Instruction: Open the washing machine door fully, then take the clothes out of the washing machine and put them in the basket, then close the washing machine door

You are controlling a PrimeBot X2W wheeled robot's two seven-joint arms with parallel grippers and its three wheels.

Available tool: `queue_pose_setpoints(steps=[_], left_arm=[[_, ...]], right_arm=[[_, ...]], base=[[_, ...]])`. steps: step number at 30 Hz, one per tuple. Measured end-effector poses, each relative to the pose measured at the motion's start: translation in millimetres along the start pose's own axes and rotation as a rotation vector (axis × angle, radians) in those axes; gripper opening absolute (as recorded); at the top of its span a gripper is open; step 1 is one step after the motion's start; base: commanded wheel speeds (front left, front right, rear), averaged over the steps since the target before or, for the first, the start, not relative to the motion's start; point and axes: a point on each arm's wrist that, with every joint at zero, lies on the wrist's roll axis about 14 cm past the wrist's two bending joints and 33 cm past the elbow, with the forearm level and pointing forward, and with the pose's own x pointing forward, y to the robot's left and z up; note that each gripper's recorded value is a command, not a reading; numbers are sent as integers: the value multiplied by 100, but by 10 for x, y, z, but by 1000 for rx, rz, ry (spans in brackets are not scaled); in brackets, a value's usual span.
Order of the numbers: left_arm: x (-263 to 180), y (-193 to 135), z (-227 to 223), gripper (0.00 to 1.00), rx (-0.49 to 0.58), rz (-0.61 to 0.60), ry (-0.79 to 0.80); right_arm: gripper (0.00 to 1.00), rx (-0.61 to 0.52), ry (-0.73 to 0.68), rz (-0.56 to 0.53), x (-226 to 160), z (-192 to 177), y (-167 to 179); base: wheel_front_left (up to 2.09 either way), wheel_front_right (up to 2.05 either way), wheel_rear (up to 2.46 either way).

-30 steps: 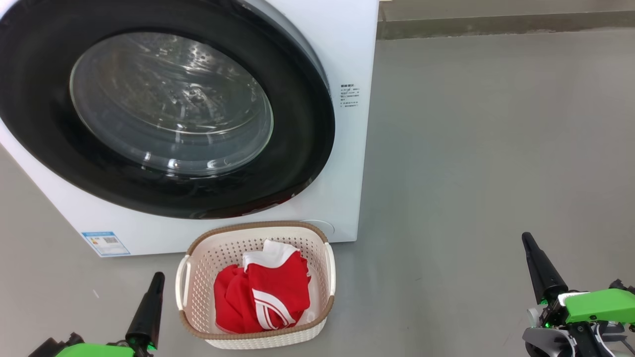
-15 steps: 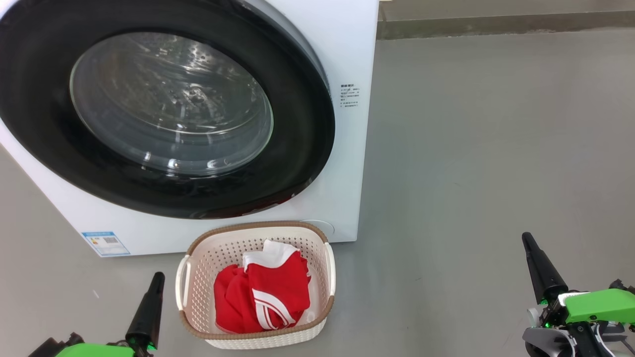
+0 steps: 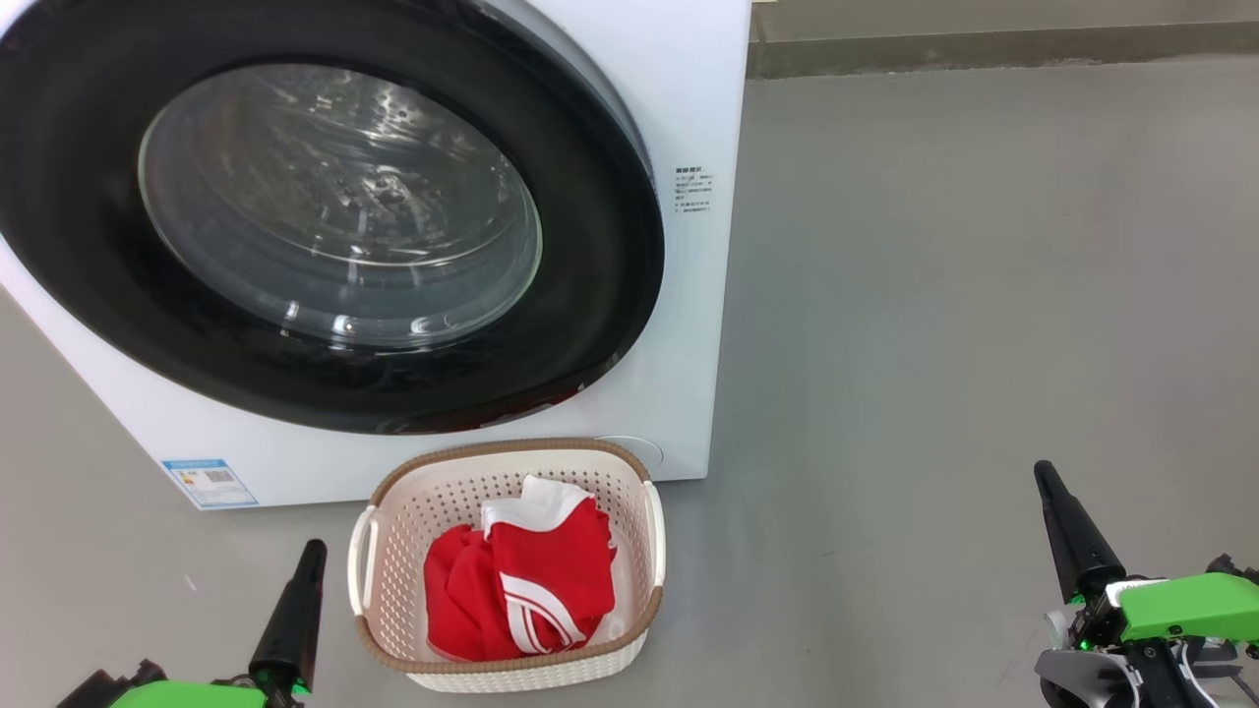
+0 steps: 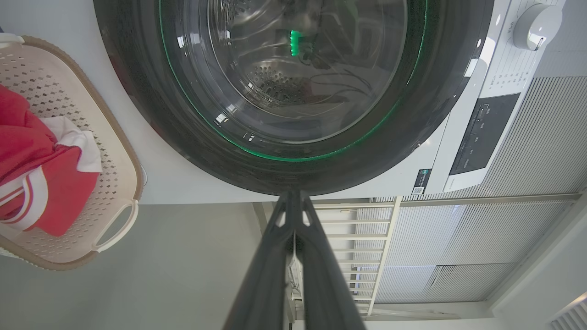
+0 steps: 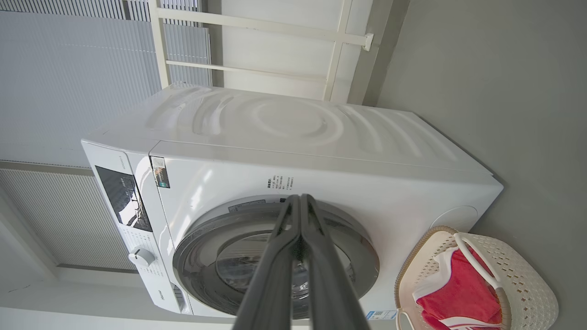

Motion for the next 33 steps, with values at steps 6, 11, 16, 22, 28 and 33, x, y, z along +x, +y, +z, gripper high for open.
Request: queue_pose_setpoints(steps=[6,11,16,22,28,33], left_arm=[[0,0,0,0,0,0,0],[0,0,0,0,0,0,0],[0,0,0,0,0,0,0],[0,0,0,0,0,0,0],[0,0,0,0,0,0,0],[0,0,0,0,0,0,0]], right_arm=[[0,0,0,0,0,1,0],[0,0,-1,0,0,1,0],[0,0,-1,0,0,2,0],[0,0,-1,0,0,3,0],[0,0,-1,0,0,4,0],[0,0,-1,0,0,4,0]], base=[[0,0,0],[0,0,0],[0,0,0],[0,0,0],[0,0,0],[0,0,0]])
